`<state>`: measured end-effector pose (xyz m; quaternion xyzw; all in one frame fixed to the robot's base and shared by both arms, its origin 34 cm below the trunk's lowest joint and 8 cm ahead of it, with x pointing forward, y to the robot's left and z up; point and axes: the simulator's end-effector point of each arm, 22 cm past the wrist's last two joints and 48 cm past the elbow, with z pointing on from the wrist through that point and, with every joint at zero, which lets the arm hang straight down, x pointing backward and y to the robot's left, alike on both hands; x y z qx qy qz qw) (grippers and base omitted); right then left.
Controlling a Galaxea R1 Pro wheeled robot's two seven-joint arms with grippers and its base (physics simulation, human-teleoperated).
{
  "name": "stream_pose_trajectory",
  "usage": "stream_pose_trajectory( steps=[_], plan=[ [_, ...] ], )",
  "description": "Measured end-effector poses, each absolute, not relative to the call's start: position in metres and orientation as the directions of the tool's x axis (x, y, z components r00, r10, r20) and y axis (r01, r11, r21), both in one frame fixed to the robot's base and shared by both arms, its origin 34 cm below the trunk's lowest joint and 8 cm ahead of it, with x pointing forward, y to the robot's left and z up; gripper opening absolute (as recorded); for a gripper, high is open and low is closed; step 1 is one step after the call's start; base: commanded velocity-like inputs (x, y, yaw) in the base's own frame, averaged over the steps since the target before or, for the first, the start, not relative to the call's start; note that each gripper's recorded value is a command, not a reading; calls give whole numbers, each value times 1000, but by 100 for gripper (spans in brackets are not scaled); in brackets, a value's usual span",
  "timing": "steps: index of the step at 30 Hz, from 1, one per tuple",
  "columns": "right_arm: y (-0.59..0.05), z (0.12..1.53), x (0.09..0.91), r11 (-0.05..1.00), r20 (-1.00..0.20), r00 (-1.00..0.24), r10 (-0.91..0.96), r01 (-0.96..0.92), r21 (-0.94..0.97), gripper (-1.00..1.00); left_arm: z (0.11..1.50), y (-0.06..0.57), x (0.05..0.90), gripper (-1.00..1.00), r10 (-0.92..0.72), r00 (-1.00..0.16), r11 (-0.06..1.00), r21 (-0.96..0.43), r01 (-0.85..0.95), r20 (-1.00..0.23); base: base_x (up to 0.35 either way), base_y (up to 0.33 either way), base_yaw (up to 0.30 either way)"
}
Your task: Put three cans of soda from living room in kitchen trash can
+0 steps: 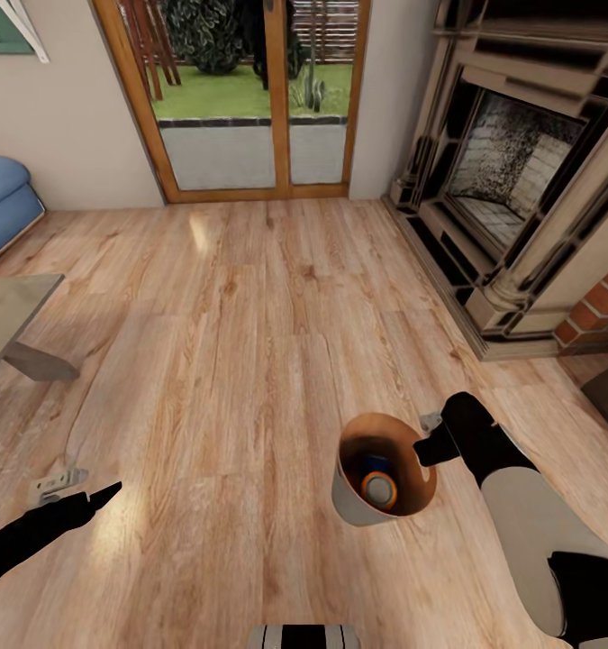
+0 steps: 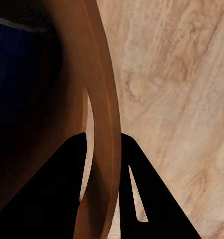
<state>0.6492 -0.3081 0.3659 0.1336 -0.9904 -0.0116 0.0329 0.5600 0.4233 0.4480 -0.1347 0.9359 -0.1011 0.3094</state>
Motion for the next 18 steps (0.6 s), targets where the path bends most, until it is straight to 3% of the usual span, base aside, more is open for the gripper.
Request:
stream_pose_trajectory(
  steps=[18],
  plan=[
    [-320, 334, 632, 968, 95, -963, -251, -249, 32, -100, 422, 423, 554, 100, -315, -773, 943, -273, -189, -551, 0, 0, 0]
  ],
)
